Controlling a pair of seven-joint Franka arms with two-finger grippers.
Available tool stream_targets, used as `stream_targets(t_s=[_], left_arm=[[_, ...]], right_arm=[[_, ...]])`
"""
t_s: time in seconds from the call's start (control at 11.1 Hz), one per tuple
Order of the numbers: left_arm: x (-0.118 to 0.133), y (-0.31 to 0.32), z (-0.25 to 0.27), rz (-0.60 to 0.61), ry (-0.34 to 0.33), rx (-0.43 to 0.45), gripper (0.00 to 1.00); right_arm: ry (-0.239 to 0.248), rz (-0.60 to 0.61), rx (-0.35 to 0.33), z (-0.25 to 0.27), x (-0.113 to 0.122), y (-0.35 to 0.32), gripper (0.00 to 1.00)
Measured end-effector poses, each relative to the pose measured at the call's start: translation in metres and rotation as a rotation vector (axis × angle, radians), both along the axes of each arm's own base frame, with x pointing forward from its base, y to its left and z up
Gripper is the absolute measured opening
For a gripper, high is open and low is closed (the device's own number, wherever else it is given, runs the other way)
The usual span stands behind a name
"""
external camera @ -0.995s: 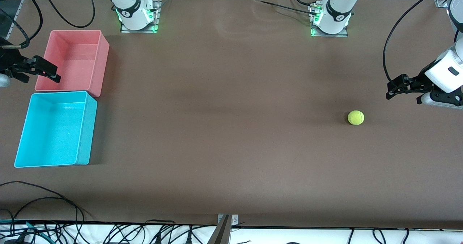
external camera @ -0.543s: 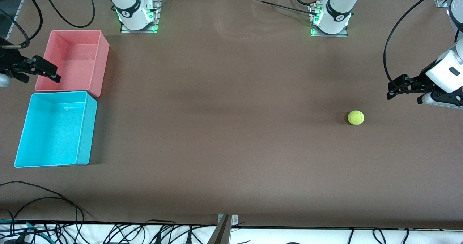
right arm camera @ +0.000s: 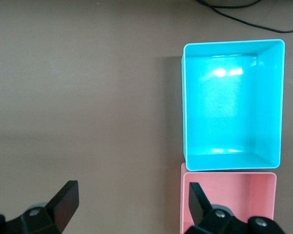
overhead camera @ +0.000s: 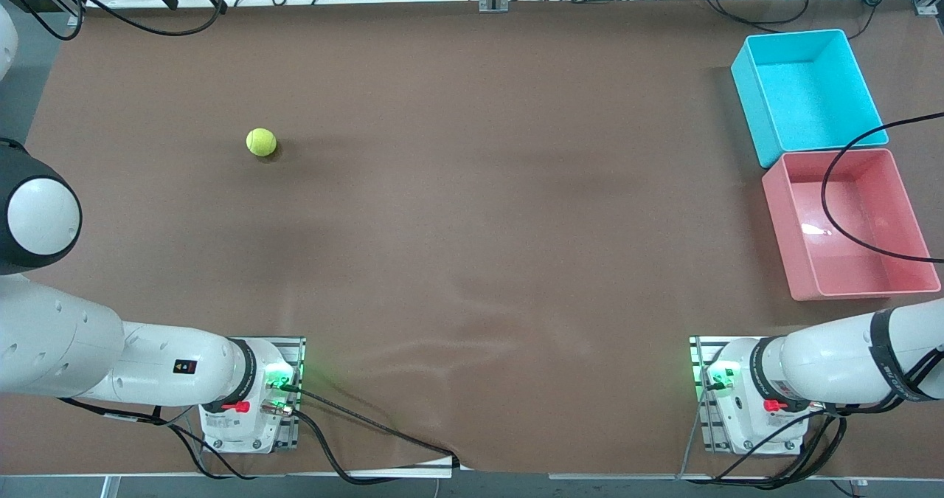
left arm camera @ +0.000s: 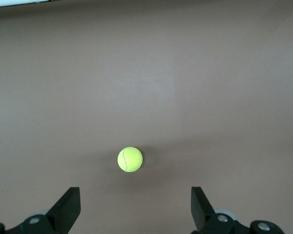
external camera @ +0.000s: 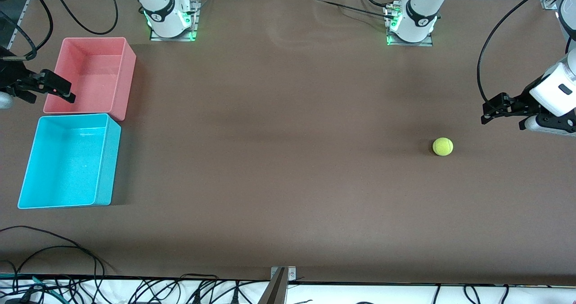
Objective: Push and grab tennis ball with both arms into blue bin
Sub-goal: 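Lower the left gripper to the table beside the yellow tennis ball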
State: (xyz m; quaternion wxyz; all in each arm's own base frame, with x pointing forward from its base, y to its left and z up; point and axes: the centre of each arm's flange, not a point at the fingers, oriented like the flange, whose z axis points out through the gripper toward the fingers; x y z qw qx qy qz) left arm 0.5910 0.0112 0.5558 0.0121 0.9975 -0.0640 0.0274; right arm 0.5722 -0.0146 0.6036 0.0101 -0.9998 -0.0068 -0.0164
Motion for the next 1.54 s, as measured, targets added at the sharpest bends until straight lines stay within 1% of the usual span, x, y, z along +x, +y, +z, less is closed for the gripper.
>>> stream_targets(t_s=[0.27,0.36,0.54,0.63,0.72,0.81,0.9,1.0,1.09,1.27,1.54], left_arm=[[0.000,0.010,-0.002,0.025,0.003,0.000,1.00],[0.000,0.019,-0.003,0.091,0.006,-0.003,0.97],[0.003,0.044,-0.012,0.257,0.024,-0.007,0.97],[0.005,0.058,-0.019,0.308,0.034,-0.007,0.92],[0.005,0.071,-0.025,0.363,0.044,-0.007,0.89],[0.004,0.088,-0.029,0.442,0.053,-0.009,0.96],[0.002,0.105,-0.034,0.524,0.061,-0.011,0.97],[0.000,0.122,-0.040,0.605,0.077,-0.047,0.89],[-0.001,0.138,-0.050,0.701,0.100,-0.084,0.74],[-0.001,0.159,-0.073,0.937,0.152,-0.107,0.48],[0.004,0.162,-0.104,1.073,0.217,-0.090,0.06]], right_arm=[[0.000,0.000,0.000,0.000,0.000,0.000,1.00],[0.000,0.000,0.000,0.000,0.000,0.000,1.00],[0.000,-0.001,0.000,0.000,0.000,-0.001,1.00],[0.000,-0.001,0.000,0.000,0.000,-0.001,1.00],[0.000,-0.001,0.000,0.000,0.000,-0.001,1.00],[0.000,-0.001,0.000,0.000,0.000,-0.001,1.00],[0.000,-0.001,0.000,0.000,0.000,-0.001,1.00],[0.000,-0.001,0.000,0.000,0.000,-0.001,1.00],[0.000,-0.002,0.000,0.000,0.000,-0.001,1.00],[0.000,-0.002,0.000,0.000,0.000,-0.001,1.00],[0.000,-0.001,0.000,0.000,0.000,-0.001,1.00]])
